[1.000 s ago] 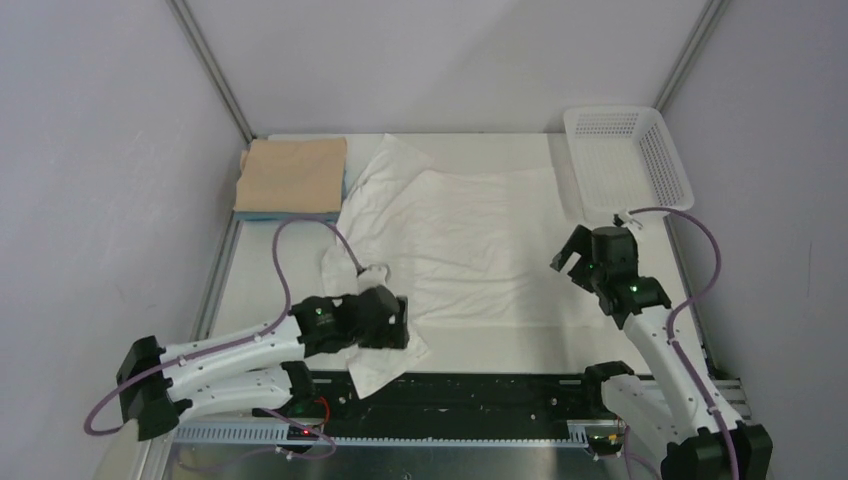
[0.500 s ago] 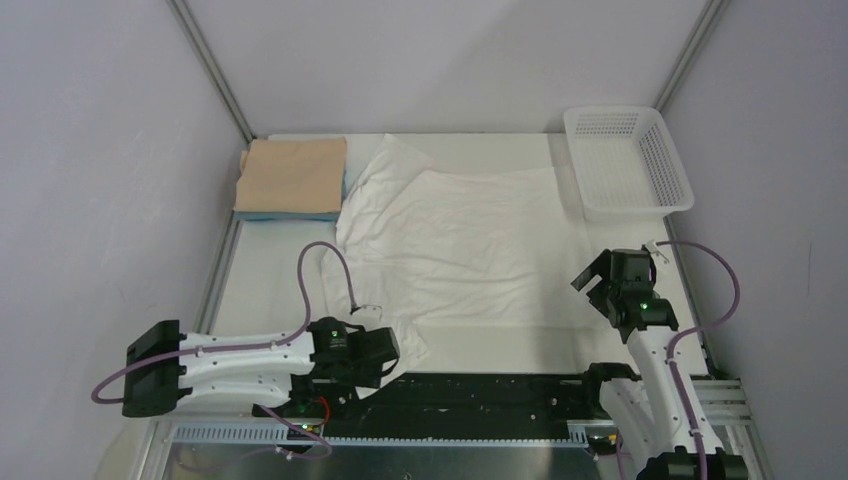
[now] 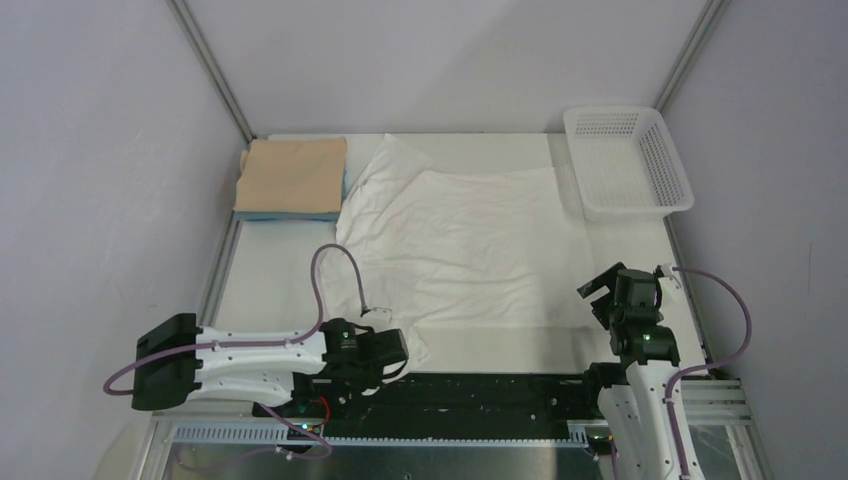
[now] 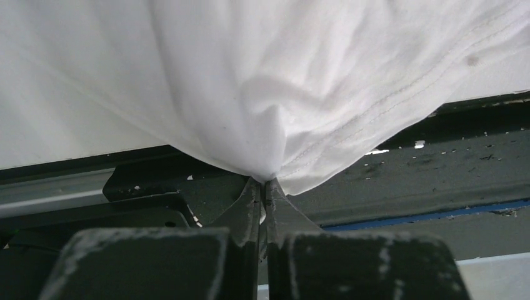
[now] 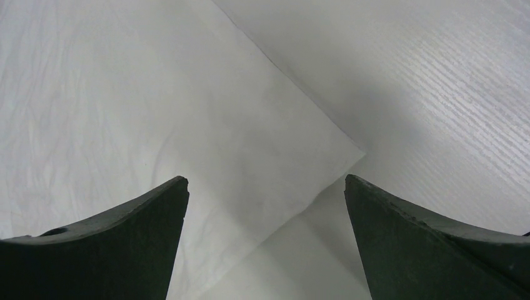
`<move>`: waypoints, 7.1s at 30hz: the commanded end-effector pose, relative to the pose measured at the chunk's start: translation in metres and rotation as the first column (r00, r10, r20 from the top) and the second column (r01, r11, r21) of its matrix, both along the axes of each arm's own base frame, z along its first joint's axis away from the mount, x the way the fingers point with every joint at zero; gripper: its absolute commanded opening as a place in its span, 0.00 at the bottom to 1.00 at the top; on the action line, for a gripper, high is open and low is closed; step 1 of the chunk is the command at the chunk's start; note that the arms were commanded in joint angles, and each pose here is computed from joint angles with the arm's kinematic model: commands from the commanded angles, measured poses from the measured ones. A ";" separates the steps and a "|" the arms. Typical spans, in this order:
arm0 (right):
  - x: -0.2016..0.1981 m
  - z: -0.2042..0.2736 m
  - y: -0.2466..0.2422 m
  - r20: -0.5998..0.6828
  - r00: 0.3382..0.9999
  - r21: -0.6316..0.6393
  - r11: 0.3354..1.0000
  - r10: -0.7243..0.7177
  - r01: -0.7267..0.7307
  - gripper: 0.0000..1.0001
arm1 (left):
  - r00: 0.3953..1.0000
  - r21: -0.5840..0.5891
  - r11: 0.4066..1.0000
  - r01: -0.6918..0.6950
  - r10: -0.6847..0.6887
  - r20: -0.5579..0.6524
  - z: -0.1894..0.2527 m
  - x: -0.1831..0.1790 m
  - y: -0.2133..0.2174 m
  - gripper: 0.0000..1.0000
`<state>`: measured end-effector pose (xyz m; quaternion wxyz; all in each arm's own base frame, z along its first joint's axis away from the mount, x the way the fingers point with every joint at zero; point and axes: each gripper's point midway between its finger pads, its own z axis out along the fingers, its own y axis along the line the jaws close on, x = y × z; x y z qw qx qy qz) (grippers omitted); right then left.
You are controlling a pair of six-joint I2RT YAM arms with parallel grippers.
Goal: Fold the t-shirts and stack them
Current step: Grab the side of the flattened tshirt closest away from the robot with both arms, then fold the flattened tshirt in 1/3 of the way, then grab the side of the flattened tshirt furthest away from the robot with both arms
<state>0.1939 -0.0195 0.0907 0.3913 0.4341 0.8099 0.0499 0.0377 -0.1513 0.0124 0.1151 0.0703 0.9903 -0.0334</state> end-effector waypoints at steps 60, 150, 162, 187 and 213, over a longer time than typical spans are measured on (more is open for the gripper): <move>0.136 0.004 0.016 0.037 0.994 0.017 0.994 0.107 -0.108 0.00 | 0.711 -0.343 0.927 -0.149 0.341 0.615 0.170 0.300 0.007 0.00; 0.090 0.070 0.070 0.048 0.935 -0.208 0.919 0.352 -0.335 0.99 | 0.756 -0.292 0.908 -0.300 0.413 0.508 0.168 0.282 0.014 1.00; 0.172 0.064 0.073 -0.046 0.935 -0.288 0.891 0.353 -0.351 0.99 | 0.833 -0.248 0.954 -0.167 0.271 0.482 0.142 0.470 0.012 1.00; 0.158 0.046 0.074 -0.091 0.920 -0.202 0.898 0.381 -0.392 0.99 | 0.888 -0.332 0.870 -0.364 0.432 0.157 0.016 0.497 -0.008 0.93; 0.208 0.041 0.057 -0.086 0.951 -0.309 0.900 0.296 -0.307 0.96 | 0.881 -0.045 0.939 -0.340 0.335 0.333 0.052 0.496 0.004 0.00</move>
